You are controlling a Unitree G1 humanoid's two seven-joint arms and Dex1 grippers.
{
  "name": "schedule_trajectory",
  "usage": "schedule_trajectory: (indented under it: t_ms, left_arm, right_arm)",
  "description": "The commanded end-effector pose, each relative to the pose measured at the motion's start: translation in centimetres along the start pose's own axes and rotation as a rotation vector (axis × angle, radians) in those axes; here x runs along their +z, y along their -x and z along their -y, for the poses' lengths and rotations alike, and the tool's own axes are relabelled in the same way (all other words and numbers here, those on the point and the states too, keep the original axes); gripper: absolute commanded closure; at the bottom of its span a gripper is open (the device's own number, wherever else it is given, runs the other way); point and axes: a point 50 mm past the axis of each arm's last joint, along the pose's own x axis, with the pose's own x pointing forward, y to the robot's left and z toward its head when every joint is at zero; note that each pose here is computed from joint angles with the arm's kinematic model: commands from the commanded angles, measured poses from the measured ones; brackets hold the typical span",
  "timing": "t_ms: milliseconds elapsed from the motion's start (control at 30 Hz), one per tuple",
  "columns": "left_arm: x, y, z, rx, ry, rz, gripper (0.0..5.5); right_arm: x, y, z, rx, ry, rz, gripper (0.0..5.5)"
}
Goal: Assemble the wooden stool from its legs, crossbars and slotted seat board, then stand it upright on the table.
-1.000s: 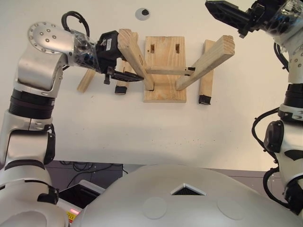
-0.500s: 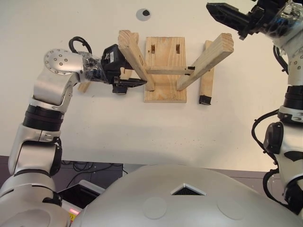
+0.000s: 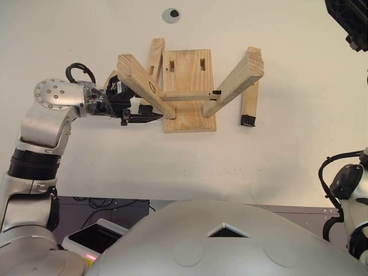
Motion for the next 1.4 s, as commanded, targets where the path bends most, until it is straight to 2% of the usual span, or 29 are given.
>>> schedule_trajectory:
  t_ms: [33, 100, 167, 267, 367, 467, 533, 600, 767, 867, 967, 1067, 1133, 1200, 1300, 1400]
  left_arm:
    - [-0.9, 3.0, 0.1, 0.005, 0.005, -0.118, 2.05]
    - [-1.4, 5.0, -1.1, 0.089, -0.008, -0.181, 2.05]
    - [-1.0, 5.4, -2.9, 0.226, -0.058, -0.168, 2.05]
    - [0.3, 3.0, -5.3, 0.432, -0.079, -0.007, 2.05]
    - [1.0, -0.4, -4.4, 0.419, 0.004, 0.166, 2.05]
    - [1.9, -2.5, -1.9, 0.285, 0.126, 0.326, 2.05]
    - [2.9, -3.7, 0.1, 0.168, 0.165, 0.400, 2.05]
    - [4.3, -4.8, 1.2, 0.140, 0.189, 0.477, 2.05]
    - [6.5, -8.0, 3.9, 0.041, 0.191, 0.550, 2.05]
    - [6.3, -8.7, 4.0, 0.039, 0.203, 0.535, 2.05]
    - [5.0, -7.0, 3.1, 0.082, 0.178, 0.465, 2.05]
    - [4.1, -3.5, 0.4, 0.176, 0.132, 0.393, 2.05]
    - [4.2, -0.8, -3.0, 0.300, 0.112, 0.378, 2.05]
    - [4.0, 0.2, -6.4, 0.450, 0.096, 0.343, 2.05]
    - [2.2, -1.4, -9.6, 0.604, 0.015, 0.196, 2.05]
    - [-0.4, -4.3, -10.8, 0.674, -0.060, 0.020, 2.05]
  right_arm:
    - [-1.5, 3.0, -3.2, 0.227, -0.057, -0.262, 1.02]
    - [-3.2, 3.9, -5.8, 0.364, -0.132, -0.393, 1.02]
    - [-4.5, 3.8, -7.9, 0.453, -0.181, -0.446, 1.02]
    - [-6.4, 2.0, -10.1, 0.533, -0.229, -0.446, 1.02]
    - [-8.5, 0.1, -10.6, 0.506, -0.253, -0.448, 1.02]
    - [-9.6, -1.1, -10.1, 0.443, -0.243, -0.424, 1.02]
    - [-10.0, -1.6, -8.3, 0.335, -0.207, -0.413, 1.02]
    - [-9.8, -1.9, -6.5, 0.234, -0.162, -0.406, 1.02]
    - [-9.6, -2.1, -4.2, 0.143, -0.048, -0.426, 1.02]
    - [-10.0, -2.1, -4.3, 0.154, -0.017, -0.446, 1.02]
    - [-9.7, -0.9, -4.0, 0.152, -0.003, -0.465, 1.02]
    - [-9.4, 1.1, -3.9, 0.184, -0.014, -0.523, 1.02]
    - [-9.4, 2.6, -4.6, 0.255, -0.058, -0.580, 1.02]
    - [-10.0, 3.4, -6.0, 0.335, -0.138, -0.646, 1.02]
    - [-11.6, 3.5, -8.8, 0.446, -0.271, -0.749, 1.02]
    - [-13.8, 3.6, -10.5, 0.474, -0.329, -0.872, 1.02]
